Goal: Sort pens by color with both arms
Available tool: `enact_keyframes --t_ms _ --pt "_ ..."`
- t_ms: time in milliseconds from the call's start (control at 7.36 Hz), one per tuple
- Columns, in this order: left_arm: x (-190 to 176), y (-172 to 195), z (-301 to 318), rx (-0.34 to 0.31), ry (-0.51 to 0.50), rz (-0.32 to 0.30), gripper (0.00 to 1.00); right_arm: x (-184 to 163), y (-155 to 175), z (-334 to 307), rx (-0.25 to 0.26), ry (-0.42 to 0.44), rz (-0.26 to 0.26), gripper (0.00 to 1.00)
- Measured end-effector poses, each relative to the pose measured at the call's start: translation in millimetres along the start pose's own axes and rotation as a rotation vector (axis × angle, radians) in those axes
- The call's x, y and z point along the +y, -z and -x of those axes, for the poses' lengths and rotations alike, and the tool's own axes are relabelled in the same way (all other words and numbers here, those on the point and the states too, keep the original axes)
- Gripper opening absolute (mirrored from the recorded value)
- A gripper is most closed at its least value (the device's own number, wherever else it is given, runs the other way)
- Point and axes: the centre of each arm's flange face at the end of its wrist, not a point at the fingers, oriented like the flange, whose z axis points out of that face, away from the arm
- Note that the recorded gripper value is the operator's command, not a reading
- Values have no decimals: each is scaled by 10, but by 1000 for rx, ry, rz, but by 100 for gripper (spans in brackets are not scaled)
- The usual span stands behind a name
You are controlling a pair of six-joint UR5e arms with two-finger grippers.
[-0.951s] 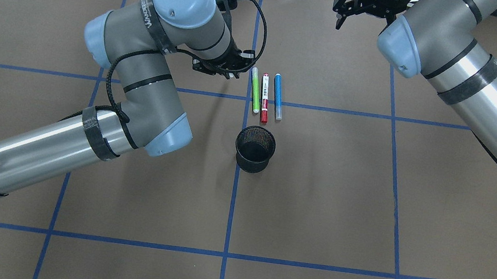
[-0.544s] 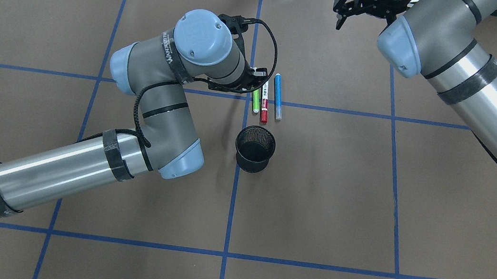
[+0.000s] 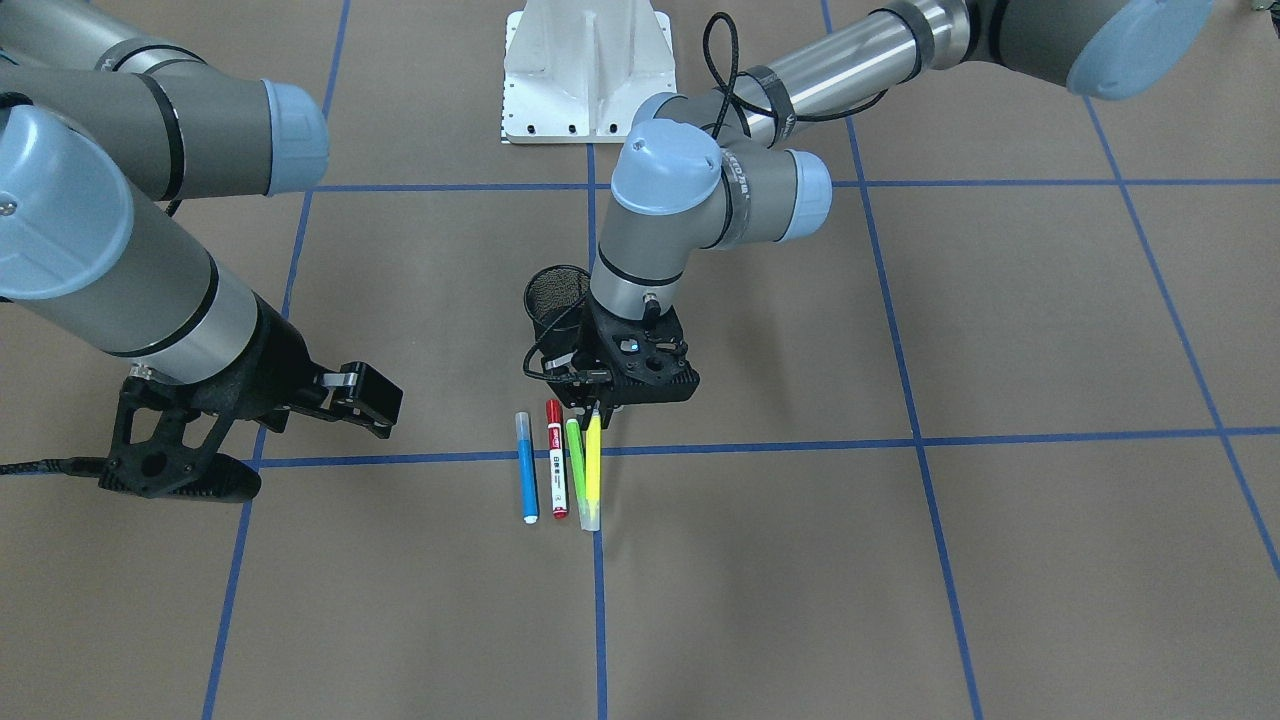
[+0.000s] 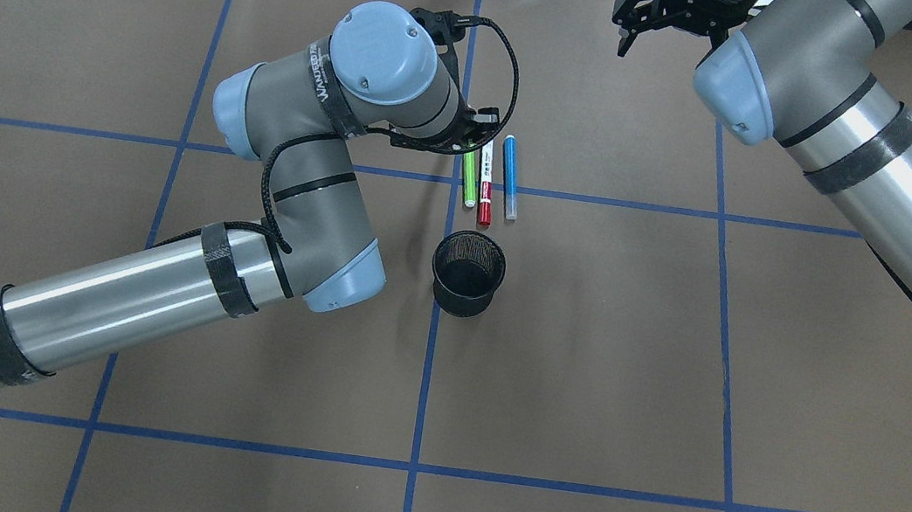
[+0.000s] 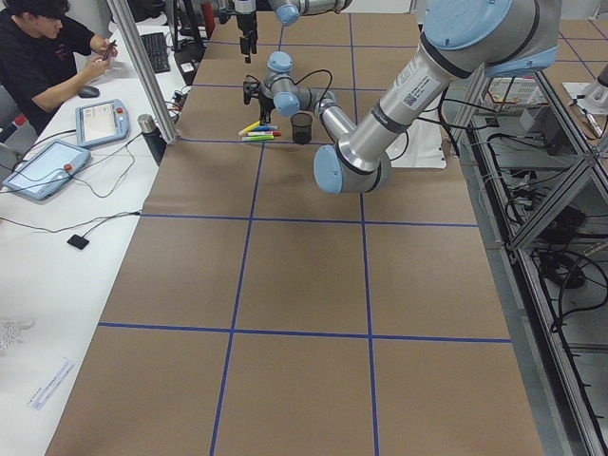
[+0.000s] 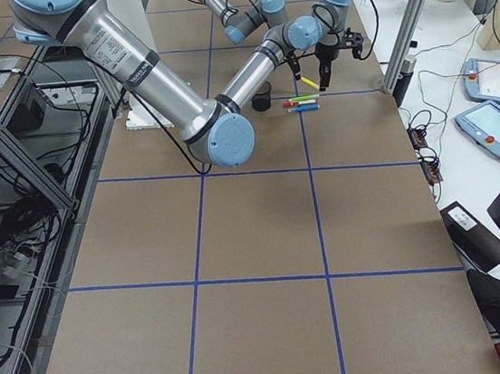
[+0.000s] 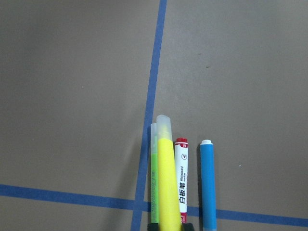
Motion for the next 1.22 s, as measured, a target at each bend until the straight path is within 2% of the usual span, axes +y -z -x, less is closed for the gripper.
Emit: enact_keyframes --t_ms 272,408,544,816,951,1223 --pt "-80 -64 78 -23 -5 -4 24 -3 -2 -2 -1 3 -1 98" --pt "-86 -126 118 -36 -16 0 33 -5 -1 0 -5 11 -4 98" --pt "-81 -158 135 -42 -24 3 50 -6 3 2 -8 16 -6 98" --pt "-70 -158 118 -40 -54 8 90 -8 15 2 -12 23 -8 98" --pt "-66 -151 108 -37 -82 11 99 -8 21 4 -13 28 -9 98" --pt "-118 -76 104 -21 -127 52 99 -6 24 5 -25 47 -19 98"
